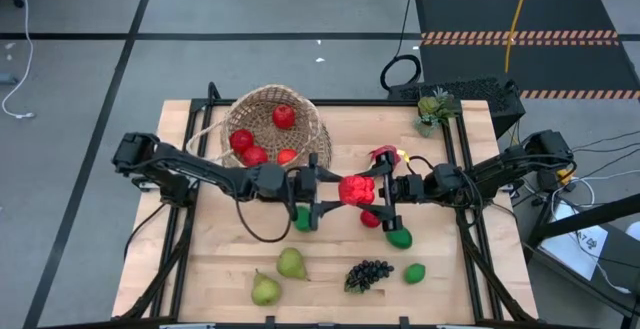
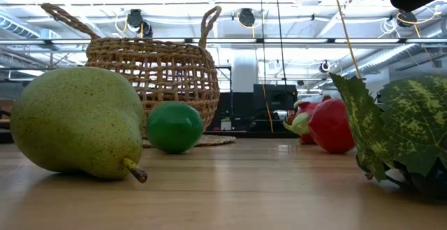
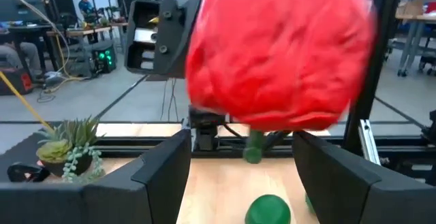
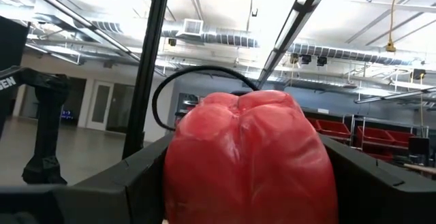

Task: Build produce basket
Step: Put the bell pepper into the basket

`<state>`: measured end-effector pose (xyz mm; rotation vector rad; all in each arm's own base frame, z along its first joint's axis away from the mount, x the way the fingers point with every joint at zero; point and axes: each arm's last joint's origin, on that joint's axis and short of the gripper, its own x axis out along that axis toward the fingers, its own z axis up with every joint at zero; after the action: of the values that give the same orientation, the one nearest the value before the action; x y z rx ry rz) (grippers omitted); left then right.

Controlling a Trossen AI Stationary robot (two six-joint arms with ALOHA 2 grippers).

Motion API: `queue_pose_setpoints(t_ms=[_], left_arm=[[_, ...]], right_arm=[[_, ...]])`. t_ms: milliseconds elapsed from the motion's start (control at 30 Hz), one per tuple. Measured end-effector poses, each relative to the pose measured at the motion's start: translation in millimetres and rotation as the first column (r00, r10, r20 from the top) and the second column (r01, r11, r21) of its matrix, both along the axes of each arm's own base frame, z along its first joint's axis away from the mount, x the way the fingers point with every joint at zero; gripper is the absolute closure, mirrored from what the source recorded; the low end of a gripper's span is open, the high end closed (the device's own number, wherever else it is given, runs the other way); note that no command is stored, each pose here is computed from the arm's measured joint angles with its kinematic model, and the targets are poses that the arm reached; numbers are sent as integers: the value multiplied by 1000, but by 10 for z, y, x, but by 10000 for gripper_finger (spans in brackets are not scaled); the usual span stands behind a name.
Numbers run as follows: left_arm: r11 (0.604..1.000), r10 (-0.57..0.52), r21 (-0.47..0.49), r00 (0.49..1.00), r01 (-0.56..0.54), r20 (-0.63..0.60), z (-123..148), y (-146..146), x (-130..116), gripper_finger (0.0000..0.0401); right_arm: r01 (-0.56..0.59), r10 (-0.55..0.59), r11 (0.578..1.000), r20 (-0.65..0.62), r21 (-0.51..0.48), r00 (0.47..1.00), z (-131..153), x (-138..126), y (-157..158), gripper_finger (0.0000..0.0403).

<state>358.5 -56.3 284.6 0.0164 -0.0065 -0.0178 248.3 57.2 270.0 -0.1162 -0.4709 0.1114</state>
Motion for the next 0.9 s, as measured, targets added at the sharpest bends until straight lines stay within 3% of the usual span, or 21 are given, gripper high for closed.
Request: queue_pose_setpoints(t_ms=[167, 500, 900], left_arm=[[1000, 2, -4, 1000, -2, 19, -81, -8, 70, 154], [999, 6, 31, 1000, -7, 20, -111, 4, 92, 236], [999, 1, 34, 1000, -2, 21, -108, -8, 89, 289]], right_arm=[[2, -2, 1000, 0, -2, 1000, 0, 0, 0, 108], [4, -4, 1000, -3, -6, 1000, -2, 2, 0, 108], [3, -3, 1000, -19, -9, 1000, -17, 9, 2, 108]])
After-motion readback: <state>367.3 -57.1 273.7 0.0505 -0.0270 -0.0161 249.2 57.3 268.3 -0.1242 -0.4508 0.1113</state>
